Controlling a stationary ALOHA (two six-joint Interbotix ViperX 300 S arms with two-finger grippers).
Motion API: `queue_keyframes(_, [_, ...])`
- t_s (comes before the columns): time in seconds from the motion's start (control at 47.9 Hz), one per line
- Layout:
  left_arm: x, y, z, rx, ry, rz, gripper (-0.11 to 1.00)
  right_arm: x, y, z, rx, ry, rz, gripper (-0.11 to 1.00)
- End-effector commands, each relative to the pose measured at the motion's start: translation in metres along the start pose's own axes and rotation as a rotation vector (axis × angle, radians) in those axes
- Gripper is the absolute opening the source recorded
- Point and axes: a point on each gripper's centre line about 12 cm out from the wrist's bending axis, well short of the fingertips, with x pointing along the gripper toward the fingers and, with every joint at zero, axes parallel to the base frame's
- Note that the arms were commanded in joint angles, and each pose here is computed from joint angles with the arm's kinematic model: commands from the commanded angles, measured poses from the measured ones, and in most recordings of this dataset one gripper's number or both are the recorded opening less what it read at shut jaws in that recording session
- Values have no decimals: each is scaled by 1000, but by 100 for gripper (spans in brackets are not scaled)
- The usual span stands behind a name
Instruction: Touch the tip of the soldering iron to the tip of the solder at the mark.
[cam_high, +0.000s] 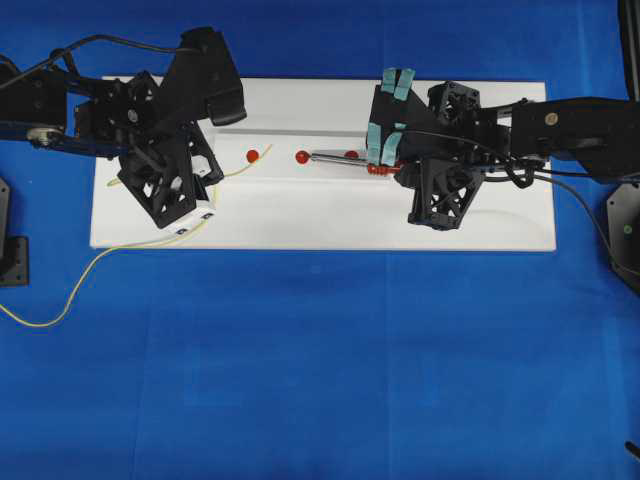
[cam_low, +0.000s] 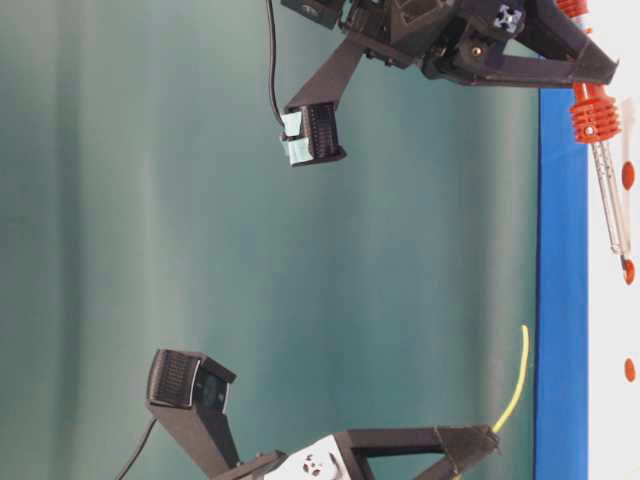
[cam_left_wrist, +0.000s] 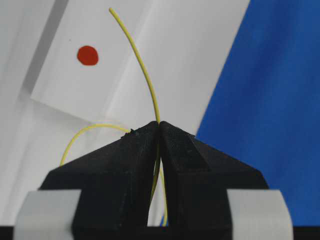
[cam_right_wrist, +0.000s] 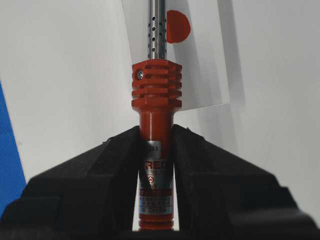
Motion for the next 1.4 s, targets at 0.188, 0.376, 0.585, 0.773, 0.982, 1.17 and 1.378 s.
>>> queue_keyframes(0.188, [-7,-5,8,7,-34,-15,2,-38,-1,8,6,-106,16,6])
queue_keyframes(0.376, [-7,-6,8,9,-33,-16,2,-65,-7,-13,10,-153,23,6])
queue_keyframes(0.585, [-8,-5,7,7,-35,-16,2,-81,-12,-35,39,-181,31,6])
queue_keyframes(0.773, [-5,-7,11,7,-51,-22,2,-78,-13,-40,50,-166,27,6])
queue_keyframes(0.982, [8,-16,26,14,-56,-30,2,-76,-14,-38,44,-165,21,6])
queue_keyframes(1.17, [36,-23,44,18,-31,-23,2,-76,-14,-38,44,-165,19,6])
queue_keyframes(1.378, [69,-31,58,21,-10,-19,2,-76,-16,-40,38,-161,10,6])
